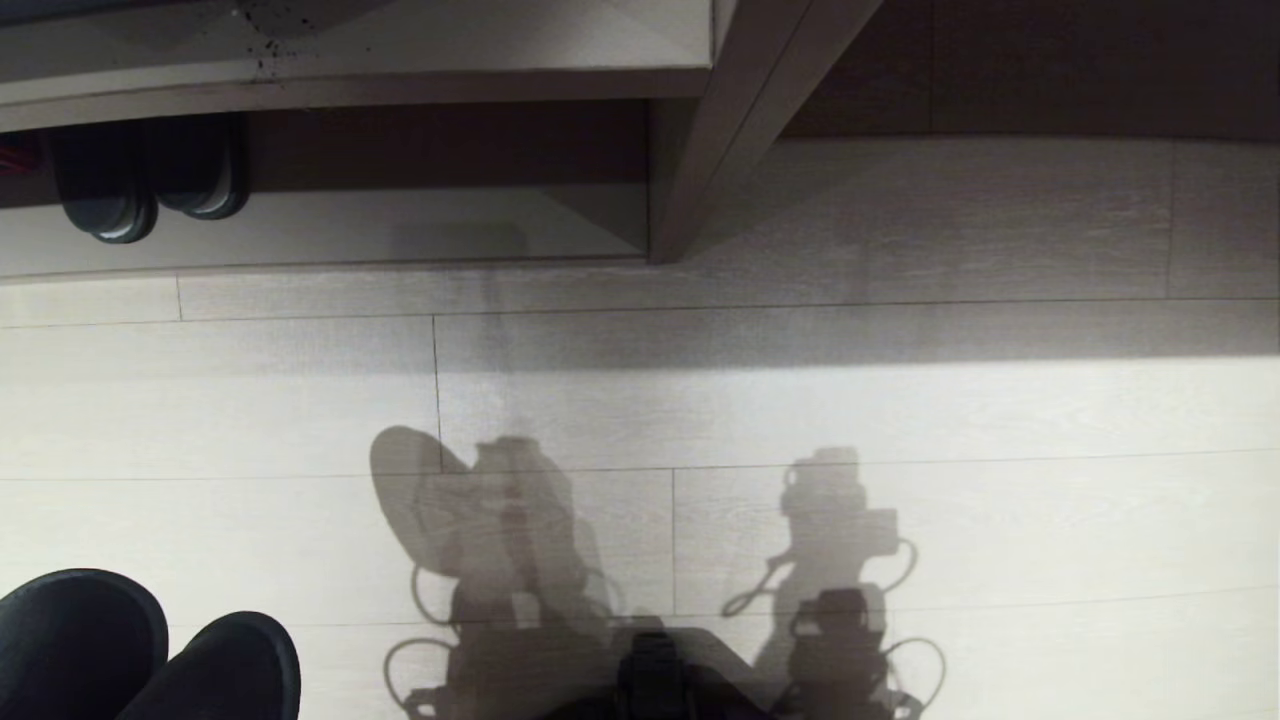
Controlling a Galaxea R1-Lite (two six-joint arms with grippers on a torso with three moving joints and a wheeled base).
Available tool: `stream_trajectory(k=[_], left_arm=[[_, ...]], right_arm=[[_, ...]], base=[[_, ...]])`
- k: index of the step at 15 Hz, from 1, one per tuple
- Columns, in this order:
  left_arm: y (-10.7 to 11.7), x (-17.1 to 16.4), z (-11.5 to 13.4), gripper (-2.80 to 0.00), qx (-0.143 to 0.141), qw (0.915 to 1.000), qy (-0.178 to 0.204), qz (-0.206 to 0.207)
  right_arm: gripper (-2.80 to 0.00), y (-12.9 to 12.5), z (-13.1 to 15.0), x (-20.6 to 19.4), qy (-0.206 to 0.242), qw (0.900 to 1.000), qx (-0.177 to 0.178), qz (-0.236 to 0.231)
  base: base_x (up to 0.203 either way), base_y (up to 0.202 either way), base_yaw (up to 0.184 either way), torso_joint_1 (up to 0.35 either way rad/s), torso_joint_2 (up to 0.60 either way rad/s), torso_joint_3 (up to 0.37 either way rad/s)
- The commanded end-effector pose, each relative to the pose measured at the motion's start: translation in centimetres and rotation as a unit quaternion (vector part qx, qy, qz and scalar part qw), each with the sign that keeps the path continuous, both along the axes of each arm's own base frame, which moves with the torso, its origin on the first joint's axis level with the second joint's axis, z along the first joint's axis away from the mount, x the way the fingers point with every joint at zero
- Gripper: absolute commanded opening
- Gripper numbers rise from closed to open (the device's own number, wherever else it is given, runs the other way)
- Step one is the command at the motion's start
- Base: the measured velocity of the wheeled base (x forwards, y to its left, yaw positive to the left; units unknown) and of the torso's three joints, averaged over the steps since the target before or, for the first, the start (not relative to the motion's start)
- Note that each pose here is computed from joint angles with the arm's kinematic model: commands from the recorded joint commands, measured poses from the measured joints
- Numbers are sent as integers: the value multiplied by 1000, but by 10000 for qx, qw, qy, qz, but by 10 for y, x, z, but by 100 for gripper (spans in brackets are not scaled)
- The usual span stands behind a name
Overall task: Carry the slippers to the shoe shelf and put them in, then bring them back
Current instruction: Place the slippers on the floor
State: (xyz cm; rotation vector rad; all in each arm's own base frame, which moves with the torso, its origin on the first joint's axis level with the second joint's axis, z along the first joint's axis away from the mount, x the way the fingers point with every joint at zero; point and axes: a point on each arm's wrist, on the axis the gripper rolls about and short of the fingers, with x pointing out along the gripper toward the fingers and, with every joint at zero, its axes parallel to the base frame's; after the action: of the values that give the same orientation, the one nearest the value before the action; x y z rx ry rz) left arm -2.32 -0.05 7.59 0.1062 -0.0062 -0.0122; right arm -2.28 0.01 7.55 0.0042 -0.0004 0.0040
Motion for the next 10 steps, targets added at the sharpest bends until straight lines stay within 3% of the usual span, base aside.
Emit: stream_trajectory(k=[1,10], left_arm=[[0,0,0,-280,2,10000,43,1],[0,0,0,-280,-2,10000,43,9]], right_arm=[[-280,0,0,0,-6,10000,2,3],[-280,0,0,0,-6,10000,2,3]], base=[[0,0,0,0,0,0],[0,0,0,0,0,0]])
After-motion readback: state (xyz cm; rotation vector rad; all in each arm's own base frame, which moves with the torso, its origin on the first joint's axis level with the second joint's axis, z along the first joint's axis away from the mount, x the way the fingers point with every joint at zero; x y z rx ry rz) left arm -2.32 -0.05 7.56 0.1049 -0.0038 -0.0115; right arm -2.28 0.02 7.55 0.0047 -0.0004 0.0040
